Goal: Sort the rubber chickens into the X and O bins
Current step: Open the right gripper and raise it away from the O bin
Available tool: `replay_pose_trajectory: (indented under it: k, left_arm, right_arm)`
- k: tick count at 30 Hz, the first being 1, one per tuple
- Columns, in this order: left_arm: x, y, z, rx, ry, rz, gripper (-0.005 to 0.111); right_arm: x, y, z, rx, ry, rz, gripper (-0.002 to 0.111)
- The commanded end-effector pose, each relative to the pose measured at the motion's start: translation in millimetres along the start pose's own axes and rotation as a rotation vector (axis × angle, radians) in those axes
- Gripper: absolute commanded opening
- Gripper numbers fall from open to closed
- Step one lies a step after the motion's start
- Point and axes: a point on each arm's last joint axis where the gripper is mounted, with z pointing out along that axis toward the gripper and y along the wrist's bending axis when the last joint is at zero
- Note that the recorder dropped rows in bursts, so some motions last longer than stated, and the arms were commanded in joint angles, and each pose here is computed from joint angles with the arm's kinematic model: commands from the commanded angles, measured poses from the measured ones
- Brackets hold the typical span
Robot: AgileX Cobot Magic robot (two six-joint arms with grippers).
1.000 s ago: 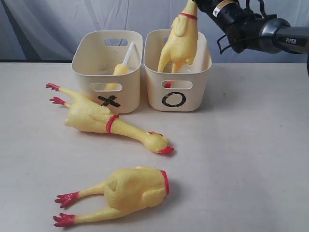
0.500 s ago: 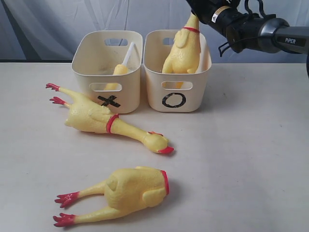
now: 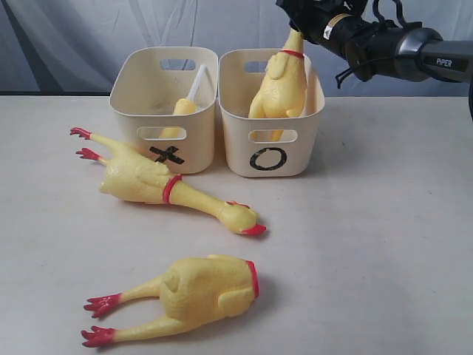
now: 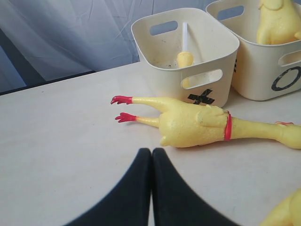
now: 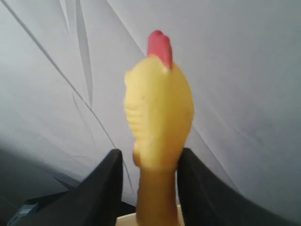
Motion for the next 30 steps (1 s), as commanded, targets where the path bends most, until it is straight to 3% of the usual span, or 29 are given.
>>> replay_pose_trajectory:
  k: [1, 20, 25, 27, 30]
  left_arm:
    - [1, -1.1, -1, 0.009, -0.007, -0.008, 0.0]
    - [1, -1.2, -1, 0.01, -0.006, -0.008, 0.0]
    - [1, -1.2, -1, 0.01, -0.006, -0.008, 0.0]
    - [1, -1.2, -1, 0.01, -0.006, -0.008, 0.0]
    - [1, -1.2, -1, 0.01, -0.006, -0.008, 0.0]
  right_arm:
    - [-6, 3, 0, -0.026, -0.028, -0.006, 0.041]
    - [-15, 8, -4, -0.021, -0.033, -0.011, 0.042]
    - [-35, 24, -16, -0.039, -0.021, -0.196, 0.041]
    - [-44, 29, -22, -0.016, 0.0, -0.303, 0.034]
    - [-62, 34, -35, 0.057, 0.023, -0.365, 0.008]
